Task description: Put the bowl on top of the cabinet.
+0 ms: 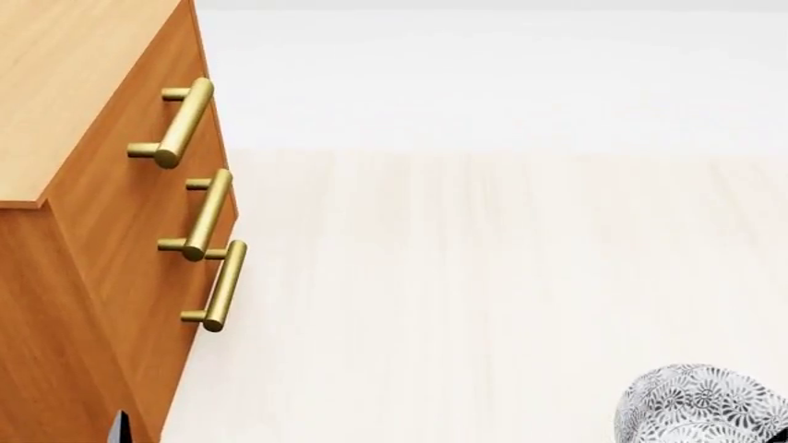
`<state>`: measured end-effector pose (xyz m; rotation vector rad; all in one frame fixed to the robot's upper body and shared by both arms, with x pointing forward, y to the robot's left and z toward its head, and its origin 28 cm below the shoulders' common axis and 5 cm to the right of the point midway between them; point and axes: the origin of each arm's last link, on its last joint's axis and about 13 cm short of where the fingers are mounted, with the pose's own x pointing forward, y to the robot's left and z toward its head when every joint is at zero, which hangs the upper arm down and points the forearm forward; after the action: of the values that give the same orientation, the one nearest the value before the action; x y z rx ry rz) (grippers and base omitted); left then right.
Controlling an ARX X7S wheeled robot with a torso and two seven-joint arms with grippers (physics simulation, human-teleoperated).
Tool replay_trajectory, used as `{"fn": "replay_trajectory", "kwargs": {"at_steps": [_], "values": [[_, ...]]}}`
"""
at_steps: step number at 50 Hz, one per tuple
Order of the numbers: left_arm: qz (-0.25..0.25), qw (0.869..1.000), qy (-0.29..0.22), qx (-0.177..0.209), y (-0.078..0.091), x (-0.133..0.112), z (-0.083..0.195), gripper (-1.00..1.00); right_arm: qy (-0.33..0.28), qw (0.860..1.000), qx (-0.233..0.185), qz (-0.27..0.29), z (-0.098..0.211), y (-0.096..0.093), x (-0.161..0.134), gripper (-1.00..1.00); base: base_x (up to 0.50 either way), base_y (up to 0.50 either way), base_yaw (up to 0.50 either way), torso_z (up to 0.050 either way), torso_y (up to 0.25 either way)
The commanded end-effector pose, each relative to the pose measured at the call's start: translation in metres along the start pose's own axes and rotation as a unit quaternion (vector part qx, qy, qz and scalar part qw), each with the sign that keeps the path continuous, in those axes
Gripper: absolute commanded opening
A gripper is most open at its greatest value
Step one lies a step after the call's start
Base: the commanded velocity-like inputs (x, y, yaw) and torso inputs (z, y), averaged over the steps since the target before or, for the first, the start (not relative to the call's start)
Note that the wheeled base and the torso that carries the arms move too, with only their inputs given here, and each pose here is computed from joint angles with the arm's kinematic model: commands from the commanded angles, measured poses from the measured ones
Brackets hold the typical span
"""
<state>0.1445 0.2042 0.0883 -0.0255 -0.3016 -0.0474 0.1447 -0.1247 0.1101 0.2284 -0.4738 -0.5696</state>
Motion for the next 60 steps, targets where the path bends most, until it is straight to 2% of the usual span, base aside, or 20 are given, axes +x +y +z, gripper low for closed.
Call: {"fn": "replay_trajectory", "kwargs": {"at_steps": [1, 6, 7, 9, 13, 14, 16, 17, 19, 22, 23, 25, 28, 29, 30, 32, 37, 60], "values": [[-0.001, 1.0, 0.001, -0.001, 0.0, 0.0, -0.001, 1.0, 0.008, 0.995, -0.003, -0.095, 0.012, -0.005, 0.01, 1.0, 0.0, 0.0, 0.0, 0.0, 0.0], [-0.001, 1.0, 0.001, -0.002, 0.0, 0.0, -0.001, 1.0, -0.007, 0.996, 0.007, -0.09, 0.016, -0.008, 0.009, 1.0, 0.0, 0.0, 0.0, 0.0, 0.0], [-0.001, 1.0, 0.001, -0.002, 0.0, 0.0, -0.001, 1.0, -0.011, 0.997, 0.025, -0.074, 0.017, -0.009, 0.01, 1.0, 0.0, 0.0, 0.0, 0.0, 0.0], [0.0, 1.0, 0.0, -0.002, 0.0, 0.0, 0.0, 1.0, -0.005, 0.996, 0.031, -0.078, 0.017, -0.009, 0.01, 1.0, 0.0, 0.0, 0.0, 0.0, 0.0], [0.001, 1.0, -0.001, -0.001, 0.0, 0.0, 0.0, 1.0, 0.034, 0.995, 0.085, -0.032, 0.016, -0.013, 0.014, 1.0, 0.0, 0.0, 0.0, 0.0, 0.0], [0.001, 1.0, -0.001, -0.001, 0.0, 0.0, 0.0, 1.0, 0.042, 0.995, 0.084, -0.027, 0.016, -0.014, 0.015, 1.0, 0.0, 0.0, 0.0, 0.0, 0.0], [0.001, 1.0, -0.001, -0.001, 0.0, 0.0, 0.0, 1.0, 0.043, 0.995, 0.083, -0.045, 0.014, -0.015, 0.018, 1.0, 0.0, 0.0, 0.0, 0.0, 0.0], [0.001, 1.0, -0.001, -0.001, 0.0, 0.0, 0.0, 1.0, 0.036, 0.994, 0.1, -0.025, 0.014, -0.015, 0.018, 1.0, 0.0, 0.0, 0.0, 0.0, 0.0], [0.001, 1.0, 0.0, -0.001, 0.0, 0.0, 0.0, 1.0, 0.048, 0.994, 0.091, -0.037, 0.013, -0.017, 0.019, 1.0, 0.0, 0.0, 0.0, 0.0, 0.0], [0.001, 1.0, -0.001, -0.001, 0.0, 0.0, 0.0, 1.0, 0.055, 0.992, 0.104, -0.043, 0.012, -0.019, 0.02, 1.0, 0.0, 0.0, 0.0, 0.0, 0.0], [0.001, 1.0, -0.001, -0.001, 0.0, 0.0, 0.0, 1.0, 0.062, 0.991, 0.099, -0.061, 0.01, -0.02, 0.021, 1.0, 0.0, 0.0, 0.0, 0.0, 0.0], [0.001, 1.0, -0.001, -0.001, 0.0, 0.0, 0.0, 1.0, 0.068, 0.992, 0.102, -0.039, 0.009, -0.019, 0.022, 1.0, 0.0, 0.0, 0.0, 0.0, 0.0], [0.002, 1.0, -0.001, -0.001, 0.0, 0.0, 0.0, 1.0, 0.065, 0.99, 0.116, -0.053, 0.008, -0.022, 0.022, 1.0, 0.0, 0.0, 0.0, 0.0, 0.0], [0.002, 1.0, -0.001, -0.001, 0.0, 0.0, 0.0, 1.0, 0.059, 0.988, 0.137, -0.048, 0.008, -0.023, 0.022, 1.0, 0.0, 0.0, 0.0, 0.0, 0.0], [0.002, 1.0, -0.001, -0.001, 0.0, 0.0, 0.0, 1.0, 0.063, 0.989, 0.121, -0.058, 0.008, -0.024, 0.022, 1.0, 0.0, 0.0, 0.0, 0.0, 0.0], [0.002, 1.0, -0.001, -0.001, 0.0, 0.0, 0.0, 1.0, 0.054, 0.99, 0.116, -0.061, 0.008, -0.024, 0.021, 1.0, 0.0, 0.0, 0.0, 0.0, 0.0], [0.002, 1.0, -0.002, -0.001, 0.0, 0.0, 0.0, 1.0, 0.067, 0.985, 0.144, -0.066, 0.006, -0.027, 0.022, 1.0, 0.0, 0.0, 0.0, 0.0, 0.0], [-0.001, 1.0, 0.001, -0.003, -0.001, 0.001, -0.001, 1.0, 0.115, 0.974, 0.161, -0.108, -0.008, -0.03, 0.03, 1.0, 0.0, 0.0, 0.0, 0.0, 0.0]]}}
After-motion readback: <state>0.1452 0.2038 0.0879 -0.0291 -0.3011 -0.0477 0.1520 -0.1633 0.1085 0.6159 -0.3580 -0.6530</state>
